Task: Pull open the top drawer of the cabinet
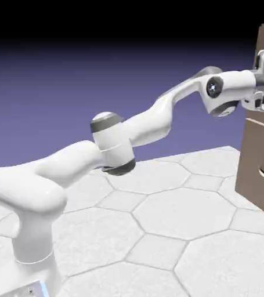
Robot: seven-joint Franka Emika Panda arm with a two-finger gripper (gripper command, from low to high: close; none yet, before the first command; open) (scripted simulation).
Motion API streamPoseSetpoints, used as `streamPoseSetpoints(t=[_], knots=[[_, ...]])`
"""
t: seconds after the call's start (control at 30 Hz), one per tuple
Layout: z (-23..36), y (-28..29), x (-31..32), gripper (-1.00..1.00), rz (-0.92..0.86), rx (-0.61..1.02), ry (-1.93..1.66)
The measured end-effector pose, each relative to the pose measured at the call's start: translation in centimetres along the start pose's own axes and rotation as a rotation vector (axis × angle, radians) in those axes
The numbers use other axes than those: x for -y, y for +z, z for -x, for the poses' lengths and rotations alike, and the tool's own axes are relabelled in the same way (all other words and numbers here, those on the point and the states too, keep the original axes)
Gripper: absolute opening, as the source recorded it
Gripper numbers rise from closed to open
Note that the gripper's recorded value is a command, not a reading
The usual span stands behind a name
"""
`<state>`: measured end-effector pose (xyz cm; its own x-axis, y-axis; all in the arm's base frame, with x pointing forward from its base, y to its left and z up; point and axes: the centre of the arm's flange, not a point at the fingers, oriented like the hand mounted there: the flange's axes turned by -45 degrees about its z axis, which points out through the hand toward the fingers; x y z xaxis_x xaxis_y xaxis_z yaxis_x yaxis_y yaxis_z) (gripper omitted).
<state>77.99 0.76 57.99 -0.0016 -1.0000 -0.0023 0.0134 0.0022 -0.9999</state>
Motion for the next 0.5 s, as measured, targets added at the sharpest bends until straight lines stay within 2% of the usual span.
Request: streamPoseSetpoints(t=[0.4, 0.43, 0.5], knots=[[-0.2, 2.8, -1.4, 0.00, 0.012, 0.002, -0.002], [-0.3, 2.9, -1.5, -1.00, 0.013, 0.002, -0.002], [-0.3, 2.9, -1.5, -1.00, 0.013, 0.002, -0.002]])
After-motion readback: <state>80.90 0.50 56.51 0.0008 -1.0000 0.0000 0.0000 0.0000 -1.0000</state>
